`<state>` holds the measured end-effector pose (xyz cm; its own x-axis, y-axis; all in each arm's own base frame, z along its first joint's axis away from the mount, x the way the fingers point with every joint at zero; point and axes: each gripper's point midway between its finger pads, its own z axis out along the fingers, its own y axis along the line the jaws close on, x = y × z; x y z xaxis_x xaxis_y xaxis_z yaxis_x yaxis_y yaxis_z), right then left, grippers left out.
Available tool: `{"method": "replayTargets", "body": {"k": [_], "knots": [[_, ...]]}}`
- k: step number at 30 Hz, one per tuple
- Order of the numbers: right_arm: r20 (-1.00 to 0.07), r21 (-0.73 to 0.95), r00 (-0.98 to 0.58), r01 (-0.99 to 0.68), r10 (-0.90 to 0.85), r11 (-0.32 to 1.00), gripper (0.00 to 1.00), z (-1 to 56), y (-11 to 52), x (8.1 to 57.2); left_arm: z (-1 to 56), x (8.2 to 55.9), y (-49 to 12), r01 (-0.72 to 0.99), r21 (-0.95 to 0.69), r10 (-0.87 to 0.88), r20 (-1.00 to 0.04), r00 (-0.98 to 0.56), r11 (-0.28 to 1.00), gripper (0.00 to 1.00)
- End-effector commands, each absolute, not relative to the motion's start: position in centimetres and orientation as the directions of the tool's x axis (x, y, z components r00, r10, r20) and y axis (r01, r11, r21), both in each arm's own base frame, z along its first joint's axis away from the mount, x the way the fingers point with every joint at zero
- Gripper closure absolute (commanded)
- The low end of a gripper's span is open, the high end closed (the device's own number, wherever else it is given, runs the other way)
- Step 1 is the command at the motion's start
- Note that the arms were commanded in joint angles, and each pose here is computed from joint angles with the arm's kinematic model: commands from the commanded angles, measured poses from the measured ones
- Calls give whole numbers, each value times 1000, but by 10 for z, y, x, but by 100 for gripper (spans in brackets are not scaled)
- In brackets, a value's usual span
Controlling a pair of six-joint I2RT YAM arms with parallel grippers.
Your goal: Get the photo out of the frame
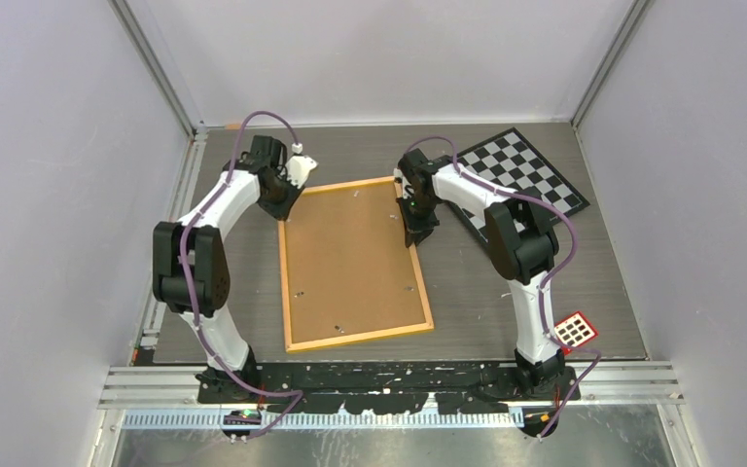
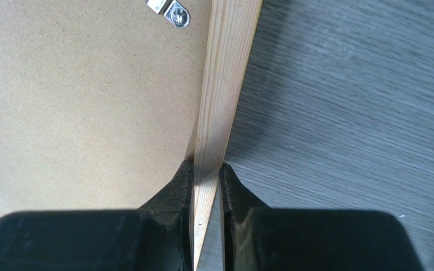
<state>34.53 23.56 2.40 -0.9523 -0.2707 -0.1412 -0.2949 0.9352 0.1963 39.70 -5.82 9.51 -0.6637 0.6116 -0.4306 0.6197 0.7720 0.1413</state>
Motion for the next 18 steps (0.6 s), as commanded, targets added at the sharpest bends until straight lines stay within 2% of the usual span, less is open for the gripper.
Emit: {"method": "replayTargets", "body": {"k": [1, 8, 18], "knots": [[-57, 159, -942, -336, -332, 928, 99, 6, 222, 325, 109, 424, -59, 611, 206, 623, -485, -614, 764, 100], [-53, 149, -940, -341, -337, 928, 99, 5, 219, 324, 103, 434, -56, 607, 227, 631, -477, -613, 762, 100], [-41, 163, -937, -349, -347, 923, 99, 3, 221, 321, 103, 450, -66, 596, 225, 611, -526, -592, 771, 100]]}}
